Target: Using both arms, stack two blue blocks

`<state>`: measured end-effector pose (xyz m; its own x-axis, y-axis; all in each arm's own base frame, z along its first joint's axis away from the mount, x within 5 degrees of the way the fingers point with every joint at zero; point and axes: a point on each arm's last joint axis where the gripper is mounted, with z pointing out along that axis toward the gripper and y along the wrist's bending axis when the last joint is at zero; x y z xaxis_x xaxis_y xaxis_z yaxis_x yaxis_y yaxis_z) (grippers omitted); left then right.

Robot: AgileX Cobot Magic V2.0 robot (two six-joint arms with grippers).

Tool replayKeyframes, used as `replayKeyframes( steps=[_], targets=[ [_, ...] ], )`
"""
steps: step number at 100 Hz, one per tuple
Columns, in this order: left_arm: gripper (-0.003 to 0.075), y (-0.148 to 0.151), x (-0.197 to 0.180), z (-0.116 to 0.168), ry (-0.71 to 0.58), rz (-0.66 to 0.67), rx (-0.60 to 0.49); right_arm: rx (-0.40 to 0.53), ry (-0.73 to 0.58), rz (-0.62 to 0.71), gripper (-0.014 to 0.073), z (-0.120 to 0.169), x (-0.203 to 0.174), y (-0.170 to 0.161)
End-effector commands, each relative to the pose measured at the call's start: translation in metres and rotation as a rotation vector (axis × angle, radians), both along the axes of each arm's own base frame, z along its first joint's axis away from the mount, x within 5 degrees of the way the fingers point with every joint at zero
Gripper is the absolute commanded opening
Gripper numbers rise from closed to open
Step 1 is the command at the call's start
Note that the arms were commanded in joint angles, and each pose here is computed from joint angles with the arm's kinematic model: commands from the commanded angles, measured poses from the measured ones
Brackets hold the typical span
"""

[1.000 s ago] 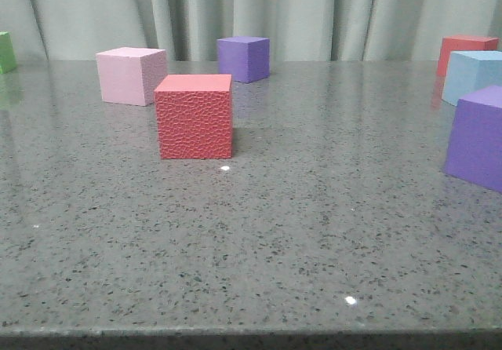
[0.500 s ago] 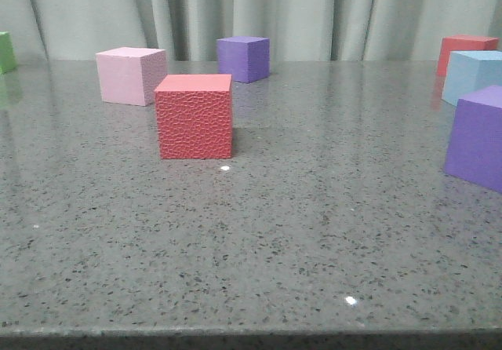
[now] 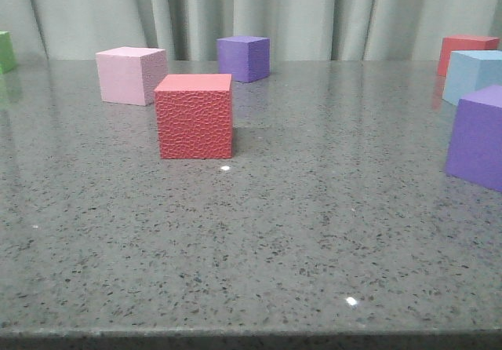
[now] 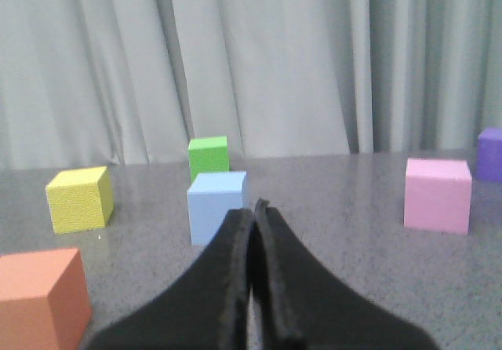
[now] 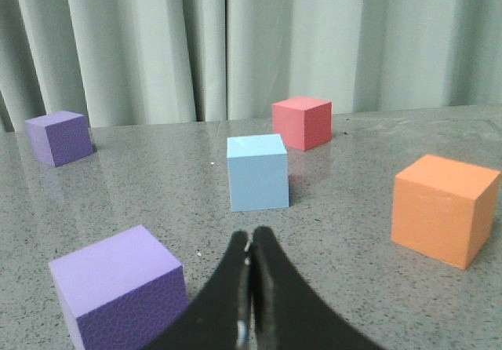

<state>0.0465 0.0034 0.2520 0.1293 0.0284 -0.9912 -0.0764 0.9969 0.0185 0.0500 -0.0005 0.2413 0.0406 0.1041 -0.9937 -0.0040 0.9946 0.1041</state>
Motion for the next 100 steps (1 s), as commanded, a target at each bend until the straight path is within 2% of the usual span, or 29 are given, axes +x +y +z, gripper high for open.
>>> replayKeyframes(
  steps=[1,17,33,54,74,84,100],
  targets=[
    [-0.0019,0.000,-0.004,0.034,-0.072,-0.005,-0.018,-0.007,-0.018,-0.007,-0.0112,0.027,0.000,0.000],
    [-0.0019,-0.001,0.003,0.061,0.021,-0.017,-0.051,-0.005,0.104,-0.018,-0.0111,0.050,0.008,-0.001],
    [-0.0019,-0.001,0.014,0.085,0.037,-0.033,-0.099,-0.005,0.215,-0.025,-0.0111,0.070,0.022,-0.002],
    [-0.0019,0.001,0.039,0.093,0.113,-0.028,-0.106,-0.005,0.271,-0.028,-0.0111,0.096,0.044,-0.002],
    [-0.0011,0.003,0.060,0.093,0.194,-0.025,-0.112,-0.006,0.319,-0.028,-0.0102,0.108,0.067,-0.002],
    [0.0085,0.003,0.065,0.093,0.201,-0.024,-0.112,-0.007,0.332,-0.028,0.0000,0.111,0.073,-0.002],
    [0.0410,0.003,0.064,0.097,0.185,-0.023,-0.109,-0.007,0.321,-0.027,0.0325,0.112,0.073,-0.002]
  ],
)
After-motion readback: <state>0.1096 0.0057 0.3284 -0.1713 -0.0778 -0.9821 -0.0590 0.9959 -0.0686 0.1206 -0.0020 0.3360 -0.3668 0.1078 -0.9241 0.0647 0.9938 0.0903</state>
